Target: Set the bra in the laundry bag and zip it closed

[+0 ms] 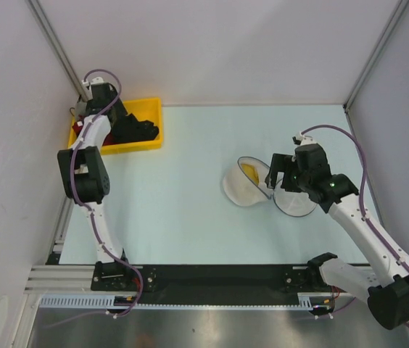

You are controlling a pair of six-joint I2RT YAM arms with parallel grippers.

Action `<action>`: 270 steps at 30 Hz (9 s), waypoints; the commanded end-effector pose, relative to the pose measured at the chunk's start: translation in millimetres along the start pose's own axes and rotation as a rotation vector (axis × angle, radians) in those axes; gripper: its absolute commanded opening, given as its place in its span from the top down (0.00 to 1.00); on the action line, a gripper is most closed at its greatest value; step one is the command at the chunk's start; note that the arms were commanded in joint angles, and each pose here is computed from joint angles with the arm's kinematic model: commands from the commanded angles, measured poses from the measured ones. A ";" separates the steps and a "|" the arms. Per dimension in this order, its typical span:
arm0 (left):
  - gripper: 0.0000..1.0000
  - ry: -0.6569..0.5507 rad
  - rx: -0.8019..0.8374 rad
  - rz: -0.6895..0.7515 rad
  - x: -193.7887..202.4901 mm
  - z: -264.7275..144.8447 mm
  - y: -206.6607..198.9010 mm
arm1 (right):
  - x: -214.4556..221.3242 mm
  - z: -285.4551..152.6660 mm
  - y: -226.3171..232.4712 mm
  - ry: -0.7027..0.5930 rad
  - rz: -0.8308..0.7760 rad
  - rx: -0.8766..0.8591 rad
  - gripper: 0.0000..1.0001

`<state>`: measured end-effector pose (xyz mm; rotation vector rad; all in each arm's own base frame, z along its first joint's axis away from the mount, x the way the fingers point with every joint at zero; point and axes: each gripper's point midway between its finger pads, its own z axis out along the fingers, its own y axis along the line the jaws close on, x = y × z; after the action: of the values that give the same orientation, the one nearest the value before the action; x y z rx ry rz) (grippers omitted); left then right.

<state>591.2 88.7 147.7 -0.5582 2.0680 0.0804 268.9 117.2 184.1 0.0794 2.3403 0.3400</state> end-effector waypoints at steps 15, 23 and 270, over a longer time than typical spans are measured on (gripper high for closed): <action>1.00 -0.020 -0.036 0.045 -42.1 -14.2 2.2 | -2.1 -15.6 3.2 -0.035 -0.015 -0.039 0.00; 1.00 -0.155 0.316 -0.104 -116.8 -158.5 -54.3 | 3.6 -23.0 17.8 -0.010 0.002 -0.120 0.00; 0.50 0.364 0.938 0.544 255.8 -306.9 -346.1 | -48.0 0.5 5.8 -0.028 0.580 -0.745 1.00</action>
<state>374.8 -396.5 151.8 0.5621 2.2732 -0.7288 298.8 113.7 216.2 0.4119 1.9910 1.3968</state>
